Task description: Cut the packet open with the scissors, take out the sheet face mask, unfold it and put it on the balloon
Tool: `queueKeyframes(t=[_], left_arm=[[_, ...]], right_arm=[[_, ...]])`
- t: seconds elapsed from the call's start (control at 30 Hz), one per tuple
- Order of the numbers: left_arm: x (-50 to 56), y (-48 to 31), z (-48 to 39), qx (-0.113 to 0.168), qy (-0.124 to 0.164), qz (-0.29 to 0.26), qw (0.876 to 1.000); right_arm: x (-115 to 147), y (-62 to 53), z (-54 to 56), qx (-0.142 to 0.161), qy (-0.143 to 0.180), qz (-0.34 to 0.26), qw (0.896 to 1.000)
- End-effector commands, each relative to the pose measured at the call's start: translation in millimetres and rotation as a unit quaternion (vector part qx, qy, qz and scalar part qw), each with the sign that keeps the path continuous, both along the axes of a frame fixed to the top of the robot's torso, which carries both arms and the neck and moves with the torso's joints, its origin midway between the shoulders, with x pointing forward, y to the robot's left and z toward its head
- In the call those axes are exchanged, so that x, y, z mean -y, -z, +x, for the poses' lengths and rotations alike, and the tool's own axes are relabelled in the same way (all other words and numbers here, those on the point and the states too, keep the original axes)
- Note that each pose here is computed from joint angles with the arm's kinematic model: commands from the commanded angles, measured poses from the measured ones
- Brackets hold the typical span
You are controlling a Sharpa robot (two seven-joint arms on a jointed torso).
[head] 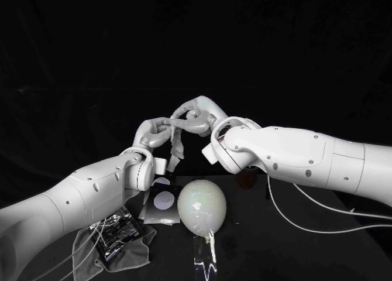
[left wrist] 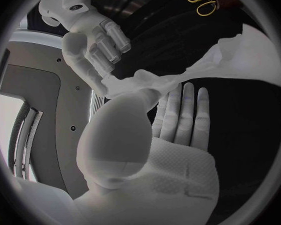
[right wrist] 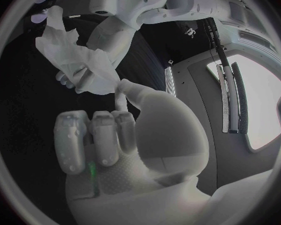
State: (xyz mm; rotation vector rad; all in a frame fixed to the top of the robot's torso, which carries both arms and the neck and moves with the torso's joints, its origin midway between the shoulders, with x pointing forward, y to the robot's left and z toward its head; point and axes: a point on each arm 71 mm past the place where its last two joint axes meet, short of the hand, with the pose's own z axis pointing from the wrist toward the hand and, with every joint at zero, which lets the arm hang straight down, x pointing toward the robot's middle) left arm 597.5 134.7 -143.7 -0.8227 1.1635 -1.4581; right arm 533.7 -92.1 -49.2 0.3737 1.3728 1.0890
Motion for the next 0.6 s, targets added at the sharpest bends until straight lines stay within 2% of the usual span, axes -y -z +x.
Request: queueKeyframes(t=[0.03, 0.13, 0.23, 0.43, 0.5, 0.6], left_arm=[[4.1, 9.4, 0.0, -0.035, 0.009, -0.039, 0.999], [8.5, 15.9, -1.3, -0.055, 0.024, -0.052, 0.997], [15.3, 21.8, -3.9, -0.079, 0.051, -0.063, 0.994], [30.2, 29.7, -11.8, -0.134, 0.122, -0.076, 0.980], [35.8, 32.2, -16.1, -0.158, 0.158, -0.077, 0.972], [40.5, 34.0, -20.5, -0.177, 0.191, -0.077, 0.962]], right_arm=[[-9, -0.5, 2.0, -0.013, -0.020, 0.007, 1.000], [-13, -0.1, 4.9, -0.016, -0.021, 0.005, 1.000], [-18, 1.0, 9.2, -0.023, -0.022, -0.003, 0.999], [-23, 3.0, 15.9, -0.034, -0.023, -0.021, 0.999], [-24, 4.4, 17.9, -0.041, -0.024, -0.033, 0.998], [-24, 5.7, 19.6, -0.047, -0.026, -0.046, 0.998]])
